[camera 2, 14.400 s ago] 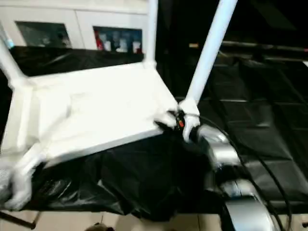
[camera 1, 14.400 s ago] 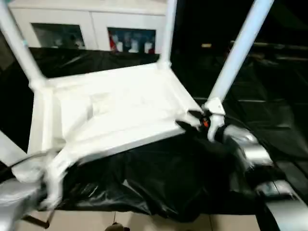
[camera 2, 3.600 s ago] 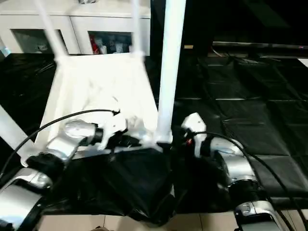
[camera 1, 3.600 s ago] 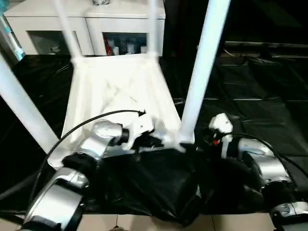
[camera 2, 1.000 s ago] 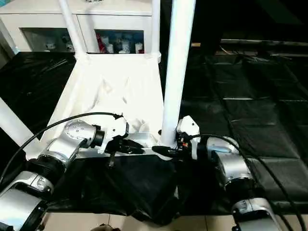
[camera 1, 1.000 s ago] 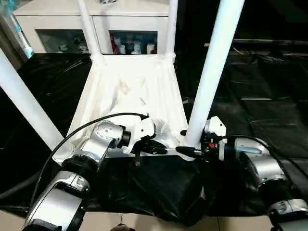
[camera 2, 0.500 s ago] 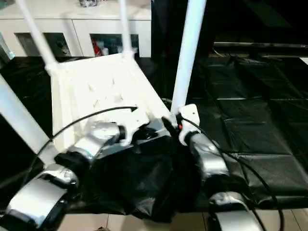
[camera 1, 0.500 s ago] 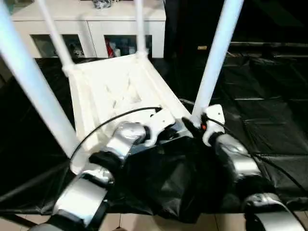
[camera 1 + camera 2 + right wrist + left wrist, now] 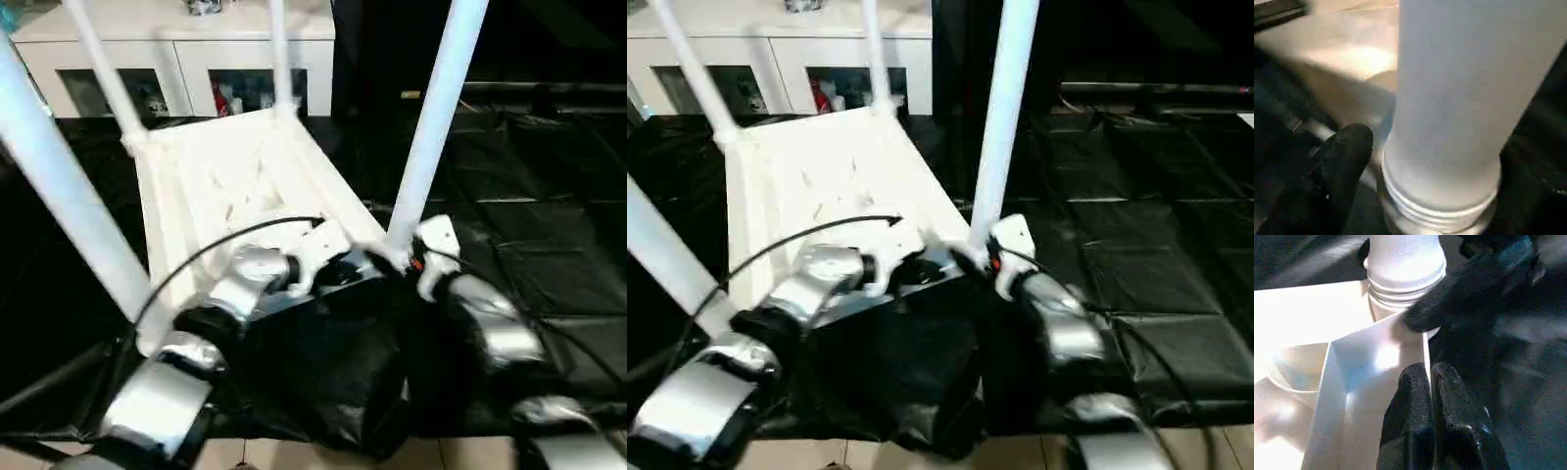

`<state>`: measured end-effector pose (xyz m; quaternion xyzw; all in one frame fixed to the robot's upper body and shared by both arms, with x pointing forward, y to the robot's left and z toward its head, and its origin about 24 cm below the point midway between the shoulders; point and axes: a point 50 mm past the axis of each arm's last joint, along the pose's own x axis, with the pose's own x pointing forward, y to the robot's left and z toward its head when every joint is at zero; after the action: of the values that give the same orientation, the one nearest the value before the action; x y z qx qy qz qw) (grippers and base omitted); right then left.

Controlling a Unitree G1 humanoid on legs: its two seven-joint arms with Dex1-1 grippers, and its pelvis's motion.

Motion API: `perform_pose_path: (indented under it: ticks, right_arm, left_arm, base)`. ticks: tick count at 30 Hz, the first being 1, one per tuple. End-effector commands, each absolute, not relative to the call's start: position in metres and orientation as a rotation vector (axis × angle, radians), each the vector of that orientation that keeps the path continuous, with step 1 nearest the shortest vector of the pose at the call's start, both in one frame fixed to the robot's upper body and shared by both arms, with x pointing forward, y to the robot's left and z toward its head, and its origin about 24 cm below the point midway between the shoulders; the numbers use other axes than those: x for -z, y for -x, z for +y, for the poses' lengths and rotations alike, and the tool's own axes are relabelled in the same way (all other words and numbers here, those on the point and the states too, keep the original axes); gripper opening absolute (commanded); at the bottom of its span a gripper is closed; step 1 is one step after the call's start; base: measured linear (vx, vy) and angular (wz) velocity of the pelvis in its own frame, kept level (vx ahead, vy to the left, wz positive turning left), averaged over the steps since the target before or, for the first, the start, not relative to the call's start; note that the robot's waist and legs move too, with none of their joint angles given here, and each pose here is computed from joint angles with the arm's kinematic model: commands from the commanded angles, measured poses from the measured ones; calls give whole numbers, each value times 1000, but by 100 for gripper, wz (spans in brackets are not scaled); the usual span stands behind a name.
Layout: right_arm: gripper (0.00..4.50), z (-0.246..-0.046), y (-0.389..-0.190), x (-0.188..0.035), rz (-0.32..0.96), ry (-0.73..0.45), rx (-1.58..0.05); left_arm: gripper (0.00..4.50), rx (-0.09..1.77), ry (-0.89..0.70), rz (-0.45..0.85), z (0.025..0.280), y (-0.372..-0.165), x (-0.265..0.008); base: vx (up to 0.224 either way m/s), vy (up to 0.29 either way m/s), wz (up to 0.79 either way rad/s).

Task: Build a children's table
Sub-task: Rotate leg to tighten

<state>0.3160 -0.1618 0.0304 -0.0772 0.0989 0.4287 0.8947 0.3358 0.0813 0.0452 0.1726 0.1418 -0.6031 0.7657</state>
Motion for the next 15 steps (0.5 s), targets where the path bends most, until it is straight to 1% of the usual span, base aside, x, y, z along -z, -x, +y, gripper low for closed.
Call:
perform_pose_path:
  ticks: [1, 5, 11, 13, 14, 15]
  right_arm:
    - [388, -147, -307, -32, 207, 150, -1070]
    - [388, -159, -303, -38, 213, 156, -1147]
    - [388, -169, -302, -41, 249, 188, -1211]
    - [362, -169, -301, -40, 257, 181, -1220]
    - [362, -169, -301, -40, 257, 177, -1221]
    - [352, -169, -301, -40, 256, 172, -1222]
  left_arm:
    - [0, 1449, -360, 262, 73, -327, -50]
    - [0, 1523, -327, 285, 87, -323, -52]
    - [0, 1588, -300, 314, 100, -319, -54]
    - [0, 1588, -298, 317, 101, -319, -54]
    - [0, 1587, -296, 318, 102, -318, -54]
    - [0, 1587, -295, 319, 102, -318, -54]
  base:
    - [0, 0, 0]
    - [0, 0, 0]
    - [0, 0, 0]
    - [0, 0, 0]
    - [0, 0, 0]
    - [0, 0, 0]
